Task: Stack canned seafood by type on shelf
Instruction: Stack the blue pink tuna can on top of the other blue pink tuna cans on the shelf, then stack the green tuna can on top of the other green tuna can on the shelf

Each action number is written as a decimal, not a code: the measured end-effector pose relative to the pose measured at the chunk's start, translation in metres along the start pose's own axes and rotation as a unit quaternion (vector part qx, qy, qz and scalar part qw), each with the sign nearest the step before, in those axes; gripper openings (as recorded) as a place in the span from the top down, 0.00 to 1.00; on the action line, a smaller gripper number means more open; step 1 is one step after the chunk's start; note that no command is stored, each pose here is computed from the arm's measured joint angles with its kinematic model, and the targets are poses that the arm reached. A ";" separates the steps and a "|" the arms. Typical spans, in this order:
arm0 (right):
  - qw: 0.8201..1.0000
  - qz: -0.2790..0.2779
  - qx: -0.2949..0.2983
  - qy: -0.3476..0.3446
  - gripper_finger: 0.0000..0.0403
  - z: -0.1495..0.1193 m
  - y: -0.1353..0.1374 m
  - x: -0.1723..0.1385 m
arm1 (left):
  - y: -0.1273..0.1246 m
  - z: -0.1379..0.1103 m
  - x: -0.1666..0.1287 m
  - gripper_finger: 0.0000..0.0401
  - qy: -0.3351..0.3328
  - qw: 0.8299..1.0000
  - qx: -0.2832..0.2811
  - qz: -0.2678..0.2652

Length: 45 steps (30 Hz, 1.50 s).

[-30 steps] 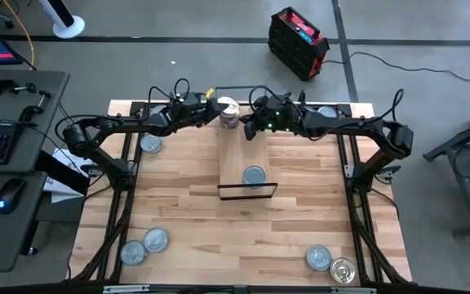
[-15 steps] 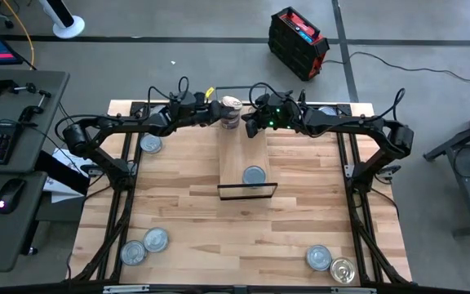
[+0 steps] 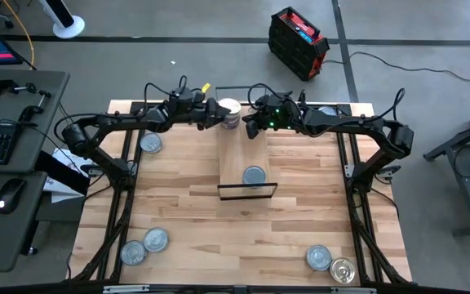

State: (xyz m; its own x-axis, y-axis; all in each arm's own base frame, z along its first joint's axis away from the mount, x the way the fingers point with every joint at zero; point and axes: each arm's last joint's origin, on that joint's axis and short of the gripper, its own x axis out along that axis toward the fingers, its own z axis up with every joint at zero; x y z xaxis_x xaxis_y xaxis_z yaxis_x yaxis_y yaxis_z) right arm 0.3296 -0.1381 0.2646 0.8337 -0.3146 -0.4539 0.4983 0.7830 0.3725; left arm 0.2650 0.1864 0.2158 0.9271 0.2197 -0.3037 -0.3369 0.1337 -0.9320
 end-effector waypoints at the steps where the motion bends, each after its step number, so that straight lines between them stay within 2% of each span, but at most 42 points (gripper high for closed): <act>1: 1.000 0.000 0.000 0.001 1.00 0.000 0.000 0.000 | 0.001 0.002 -0.001 0.03 0.008 1.000 -0.004 0.000; 8: 1.000 -0.001 0.000 0.002 1.00 0.000 0.000 0.000 | 0.010 0.019 -0.009 0.03 -0.014 0.999 -0.034 0.014; 12: 1.000 -0.001 0.000 0.002 1.00 0.000 0.000 0.000 | 0.012 0.024 -0.013 0.03 0.004 0.999 -0.044 0.005; 17: 1.000 -0.001 0.000 0.002 1.00 0.000 0.000 0.000 | 0.011 0.021 -0.011 0.03 0.020 0.999 -0.046 0.002; 26: 1.000 -0.007 0.000 0.000 1.00 0.000 -0.001 0.000 | 0.008 0.012 -0.006 0.03 0.005 0.999 -0.039 0.011; 32: 1.000 -0.007 0.000 0.002 1.00 -0.001 -0.001 0.000 | 0.007 0.012 -0.007 0.03 0.014 0.998 -0.055 0.007; 37: 1.000 -0.007 0.000 0.002 1.00 -0.001 -0.001 0.000 | 0.009 0.016 -0.007 0.03 -0.027 0.998 -0.059 0.019; 45: 1.000 -0.006 0.001 0.013 1.00 -0.002 -0.001 0.000 | 0.008 0.015 -0.007 0.03 -0.016 0.999 -0.048 0.014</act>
State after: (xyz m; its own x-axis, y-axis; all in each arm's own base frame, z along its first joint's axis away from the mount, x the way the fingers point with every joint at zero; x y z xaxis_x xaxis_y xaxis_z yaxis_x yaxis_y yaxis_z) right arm 0.3283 -0.1376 0.2622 0.8208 -0.3110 -0.4791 0.5096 0.7777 0.3682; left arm 0.2530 0.2005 0.2137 0.9116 0.2523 -0.3246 -0.3435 0.0334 -0.9386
